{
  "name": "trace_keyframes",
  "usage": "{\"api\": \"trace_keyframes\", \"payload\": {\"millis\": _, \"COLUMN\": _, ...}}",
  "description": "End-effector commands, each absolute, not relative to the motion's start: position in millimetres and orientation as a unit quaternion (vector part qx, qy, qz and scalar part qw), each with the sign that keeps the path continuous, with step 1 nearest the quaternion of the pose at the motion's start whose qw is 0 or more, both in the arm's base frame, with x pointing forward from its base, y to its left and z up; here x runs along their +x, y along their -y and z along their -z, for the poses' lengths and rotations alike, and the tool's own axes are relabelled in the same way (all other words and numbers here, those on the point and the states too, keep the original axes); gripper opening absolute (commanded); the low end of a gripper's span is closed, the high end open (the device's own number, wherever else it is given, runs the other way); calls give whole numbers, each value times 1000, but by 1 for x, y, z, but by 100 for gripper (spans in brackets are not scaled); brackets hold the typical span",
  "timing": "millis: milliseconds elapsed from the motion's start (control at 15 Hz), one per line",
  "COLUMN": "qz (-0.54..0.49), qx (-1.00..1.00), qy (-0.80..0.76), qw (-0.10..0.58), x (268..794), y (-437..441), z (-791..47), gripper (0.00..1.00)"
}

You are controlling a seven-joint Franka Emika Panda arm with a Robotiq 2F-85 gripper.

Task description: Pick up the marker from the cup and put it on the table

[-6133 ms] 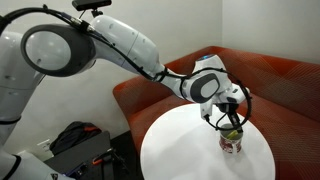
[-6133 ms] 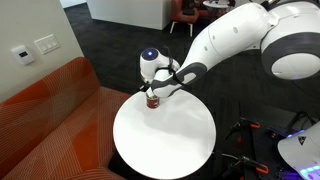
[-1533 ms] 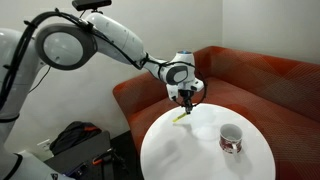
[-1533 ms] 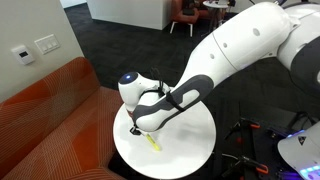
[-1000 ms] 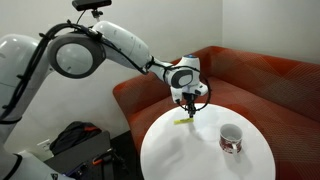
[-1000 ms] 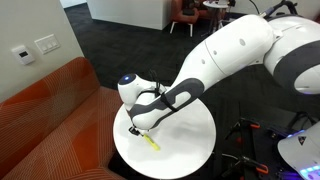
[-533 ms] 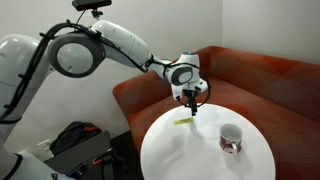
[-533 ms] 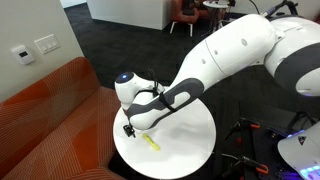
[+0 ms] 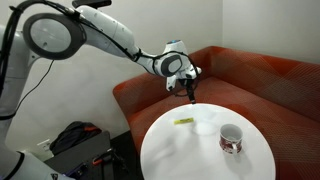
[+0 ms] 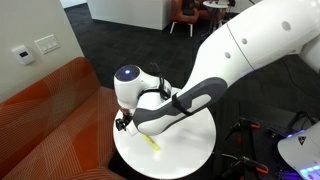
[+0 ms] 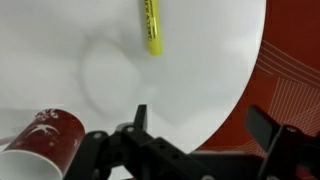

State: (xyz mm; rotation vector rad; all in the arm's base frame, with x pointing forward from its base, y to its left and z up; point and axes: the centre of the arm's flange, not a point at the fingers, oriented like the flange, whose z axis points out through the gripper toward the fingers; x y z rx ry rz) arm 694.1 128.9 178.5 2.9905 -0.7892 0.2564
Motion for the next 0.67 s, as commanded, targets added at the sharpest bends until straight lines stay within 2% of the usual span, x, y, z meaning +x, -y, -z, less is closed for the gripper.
{"api": "trace_keyframes", "payload": {"millis": 0, "qz": -95, "qx": 961, "qy": 259, "qw": 23, "x": 690, "y": -129, "z": -185, "gripper": 100}}
{"api": "trace_keyframes", "payload": {"millis": 600, "qz": -101, "qx": 958, "qy": 268, "qw": 27, "x": 675, "y": -126, "z": -194, "gripper": 100}}
